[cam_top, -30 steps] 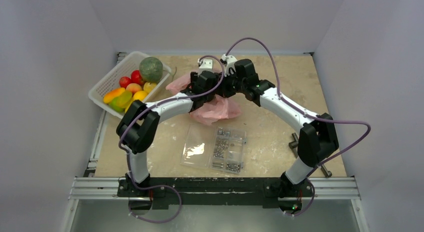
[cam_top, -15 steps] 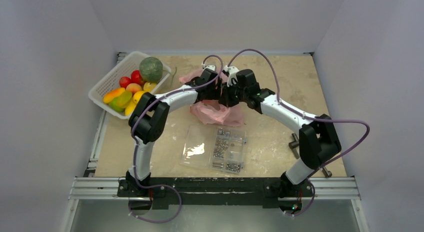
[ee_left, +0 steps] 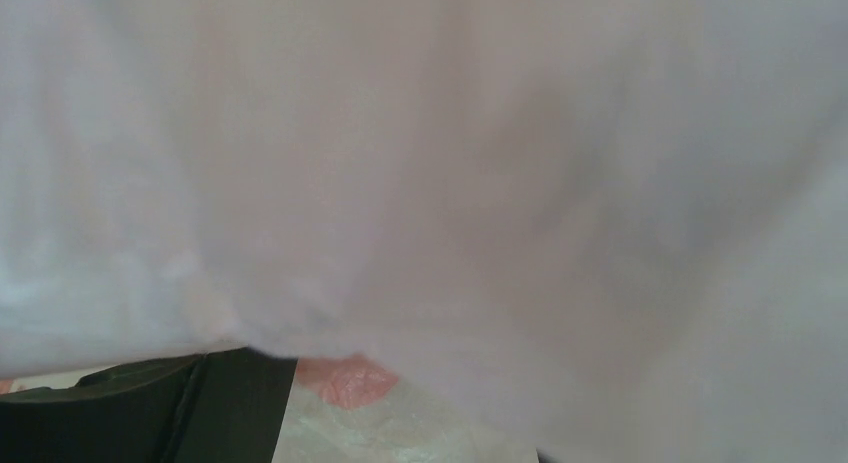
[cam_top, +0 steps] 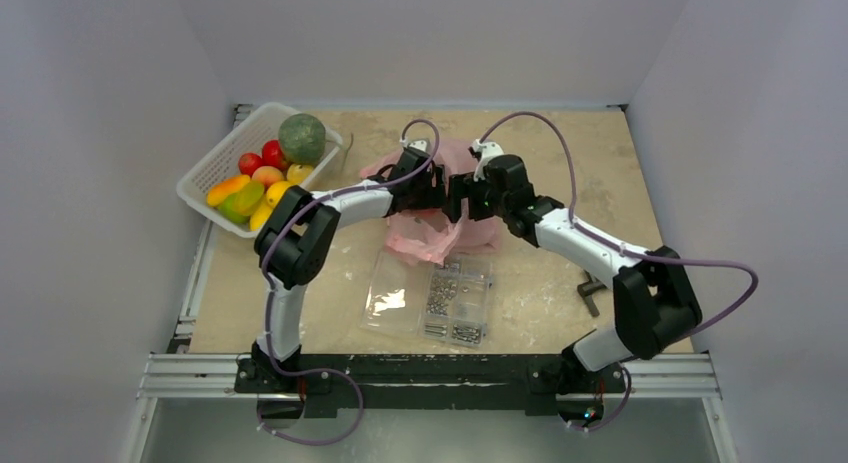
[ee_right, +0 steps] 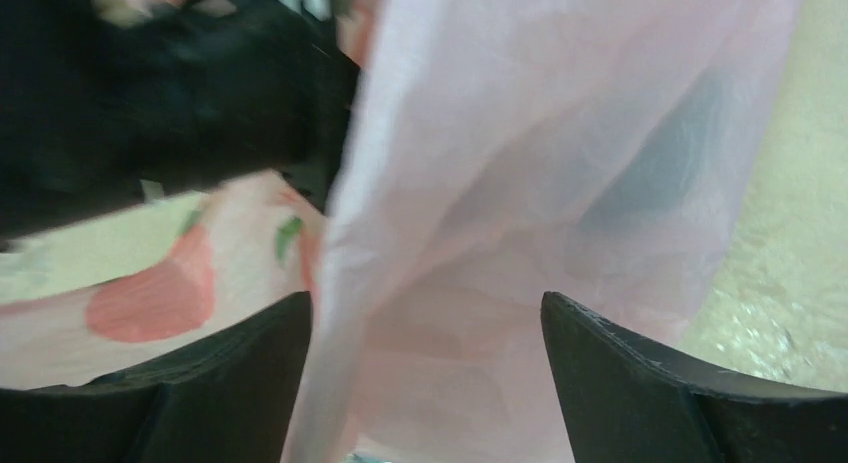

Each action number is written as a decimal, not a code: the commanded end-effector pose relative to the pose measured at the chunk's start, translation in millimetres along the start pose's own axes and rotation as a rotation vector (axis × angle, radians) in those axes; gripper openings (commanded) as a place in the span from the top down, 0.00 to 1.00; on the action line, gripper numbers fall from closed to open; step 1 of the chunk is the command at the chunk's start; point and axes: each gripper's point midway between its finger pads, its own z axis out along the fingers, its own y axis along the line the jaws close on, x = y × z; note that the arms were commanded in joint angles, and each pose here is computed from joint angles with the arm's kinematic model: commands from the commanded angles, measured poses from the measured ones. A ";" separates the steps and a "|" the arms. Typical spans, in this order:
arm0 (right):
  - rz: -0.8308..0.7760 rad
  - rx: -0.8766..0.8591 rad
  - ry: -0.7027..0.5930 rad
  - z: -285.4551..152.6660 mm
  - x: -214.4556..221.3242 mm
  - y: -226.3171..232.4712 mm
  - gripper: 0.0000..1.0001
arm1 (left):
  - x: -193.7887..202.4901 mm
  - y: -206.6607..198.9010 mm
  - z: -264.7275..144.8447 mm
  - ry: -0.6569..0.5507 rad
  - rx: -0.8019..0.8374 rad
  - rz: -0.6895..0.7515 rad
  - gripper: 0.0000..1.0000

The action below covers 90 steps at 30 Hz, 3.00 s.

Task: Take the fake fruits out of the plastic bag
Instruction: Take out the fake fruit from the plastic bag, then move the plastic bag to the center of the board, then place the fake fruit in the bin.

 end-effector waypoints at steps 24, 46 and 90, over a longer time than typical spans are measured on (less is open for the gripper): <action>0.518 -0.007 -0.125 59.2 -78.9 -119.1 0.39 | -32.2 -59.5 -18.4 0.022 0.434 -0.173 0.21; 0.792 -0.409 0.040 88.3 -22.8 -46.9 0.66 | -10.8 -78.8 5.6 0.107 0.488 -0.255 0.21; 0.333 0.217 -0.130 73.9 -87.1 -160.4 1.00 | -61.7 65.6 -243.8 -0.183 -0.003 0.138 1.00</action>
